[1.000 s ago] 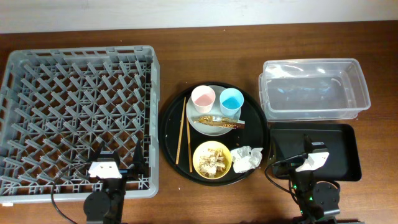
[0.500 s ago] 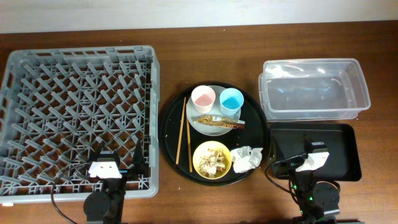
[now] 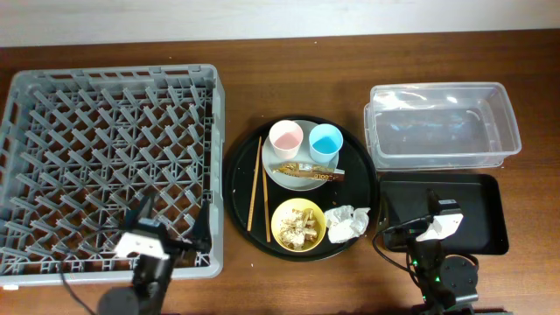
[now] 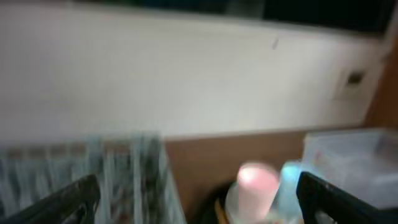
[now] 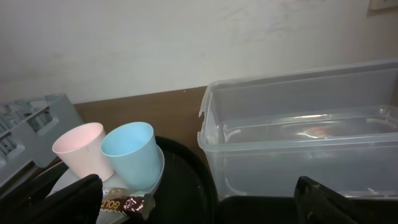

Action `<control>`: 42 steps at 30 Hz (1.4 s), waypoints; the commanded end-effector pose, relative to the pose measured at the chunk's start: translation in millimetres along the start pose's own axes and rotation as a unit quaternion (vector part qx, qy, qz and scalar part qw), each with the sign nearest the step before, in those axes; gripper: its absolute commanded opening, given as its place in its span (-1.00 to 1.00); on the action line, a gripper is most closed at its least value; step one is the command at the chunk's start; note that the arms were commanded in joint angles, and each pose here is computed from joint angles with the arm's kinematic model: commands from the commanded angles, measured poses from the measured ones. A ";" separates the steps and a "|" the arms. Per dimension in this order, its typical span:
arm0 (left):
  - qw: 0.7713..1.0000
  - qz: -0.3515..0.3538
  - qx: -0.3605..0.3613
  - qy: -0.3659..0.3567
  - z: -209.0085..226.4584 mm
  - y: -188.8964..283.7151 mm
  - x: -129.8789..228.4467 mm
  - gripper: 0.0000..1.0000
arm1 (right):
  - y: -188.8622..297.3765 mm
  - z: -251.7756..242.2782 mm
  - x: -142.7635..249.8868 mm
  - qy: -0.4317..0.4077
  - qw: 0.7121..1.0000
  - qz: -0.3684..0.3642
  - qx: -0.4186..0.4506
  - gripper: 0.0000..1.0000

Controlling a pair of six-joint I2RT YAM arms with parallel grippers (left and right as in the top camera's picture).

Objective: Sort waste into correct bins and load items into the dishwasher rack
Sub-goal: 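Reach left gripper to the wooden chopsticks on the black tray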

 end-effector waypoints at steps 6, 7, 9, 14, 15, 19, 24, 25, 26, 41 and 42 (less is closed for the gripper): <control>0.967 0.243 0.074 0.008 -47.4 -47.4 -234.6 0.99 | 0.0 -0.4 1.9 0.002 1.000 0.002 0.000 0.97; 0.966 0.247 0.074 0.009 -43.8 -70.8 -246.6 0.99 | 0.0 -0.4 1.9 0.002 1.000 0.002 0.000 0.97; 0.948 0.295 0.110 0.042 -38.5 -113.8 -238.9 0.99 | 0.0 -0.4 1.9 0.002 1.000 0.002 0.000 0.97; 0.807 0.559 0.122 0.144 -38.1 -155.5 -126.4 0.31 | 0.0 -0.4 1.9 0.002 1.000 0.002 0.000 0.97; 0.797 0.578 0.121 0.126 -44.1 -161.7 -108.4 0.19 | 0.0 -0.4 1.9 0.002 1.000 0.002 0.000 0.97; 0.745 0.659 0.032 0.099 -68.5 -173.2 6.3 -0.38 | 0.0 -0.4 1.9 0.002 1.000 0.002 0.000 0.97; 0.741 0.668 -0.047 0.048 -80.3 -160.7 81.7 -0.63 | 0.0 -0.4 2.0 0.002 1.000 0.002 0.000 0.97; 0.751 0.658 -0.053 0.018 -85.5 -159.1 91.1 -0.63 | 0.0 -0.4 1.9 0.002 1.000 0.002 0.000 0.97; 0.761 0.646 -0.062 -0.007 -87.7 -158.8 97.6 -0.64 | 0.0 -0.4 1.9 0.002 1.000 0.002 0.000 0.97; 0.827 0.547 -0.127 -0.034 -70.7 -152.9 173.2 -0.59 | 0.0 -0.4 1.9 0.002 1.000 0.002 0.000 0.97; 0.825 0.549 -0.128 -0.035 -70.3 -155.3 182.1 -0.59 | 0.0 -0.4 1.9 0.002 1.000 0.002 0.000 0.97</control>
Point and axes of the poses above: each gripper's point midway between its finger pads, its own y axis back along the fingers, its own z axis along the line the jaws close on, x = y × z, the point moved 9 cm from there along y, back along the fingers, and after that the axes turned 4 degrees about y, right-handed, at the moved point
